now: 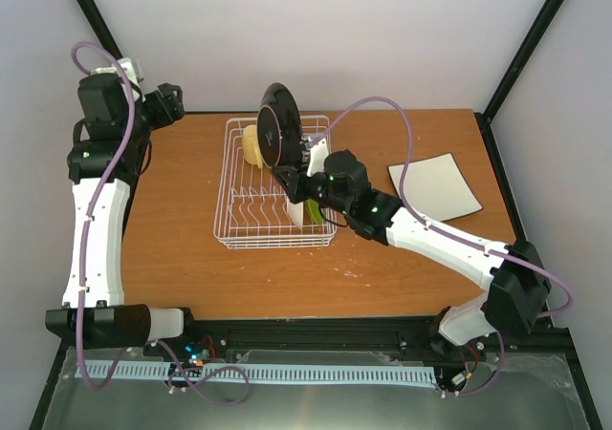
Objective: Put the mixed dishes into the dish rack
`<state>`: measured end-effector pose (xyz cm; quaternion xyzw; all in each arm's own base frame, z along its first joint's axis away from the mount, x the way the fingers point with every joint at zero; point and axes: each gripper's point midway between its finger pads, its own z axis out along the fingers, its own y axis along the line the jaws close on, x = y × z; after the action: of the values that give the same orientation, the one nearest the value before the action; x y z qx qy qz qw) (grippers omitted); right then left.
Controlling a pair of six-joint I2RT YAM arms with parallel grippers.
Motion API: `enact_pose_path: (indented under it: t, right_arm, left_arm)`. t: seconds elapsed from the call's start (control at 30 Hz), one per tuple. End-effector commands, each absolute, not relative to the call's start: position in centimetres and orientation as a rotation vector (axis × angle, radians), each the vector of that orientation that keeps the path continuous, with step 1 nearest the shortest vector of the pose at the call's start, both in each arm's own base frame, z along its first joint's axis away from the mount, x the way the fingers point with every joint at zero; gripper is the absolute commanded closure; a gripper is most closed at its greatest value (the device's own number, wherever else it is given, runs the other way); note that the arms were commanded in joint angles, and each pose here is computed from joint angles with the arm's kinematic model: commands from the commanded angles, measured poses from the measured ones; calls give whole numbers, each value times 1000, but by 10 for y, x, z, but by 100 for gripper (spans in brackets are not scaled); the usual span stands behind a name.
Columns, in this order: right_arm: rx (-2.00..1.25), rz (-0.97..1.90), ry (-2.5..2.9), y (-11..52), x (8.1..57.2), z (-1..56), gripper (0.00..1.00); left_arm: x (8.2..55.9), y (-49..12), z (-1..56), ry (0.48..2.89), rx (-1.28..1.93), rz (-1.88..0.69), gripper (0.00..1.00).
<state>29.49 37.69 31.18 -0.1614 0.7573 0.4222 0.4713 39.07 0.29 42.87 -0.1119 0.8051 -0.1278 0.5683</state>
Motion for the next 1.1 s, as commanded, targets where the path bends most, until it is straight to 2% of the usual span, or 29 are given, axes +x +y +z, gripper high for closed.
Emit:
enact_pose_path:
  t: [0.0,0.3,0.57,1.07]
  right_arm:
    - [-418,1190,1697,394,289,366,97]
    - [-402,1199,1869,414,297,317,97]
    - [-350,1111,1925,410,301,295,97]
    - [-241,1142,2111,419,304,247,97]
  left_arm:
    - [386,2,440,1851,-231,-300,19]
    - [385,5,436,1857,-239,-277,19]
    - [385,4,436,1856,-234,-284,19]
    - [381,3,434,1854,-227,-289,19]
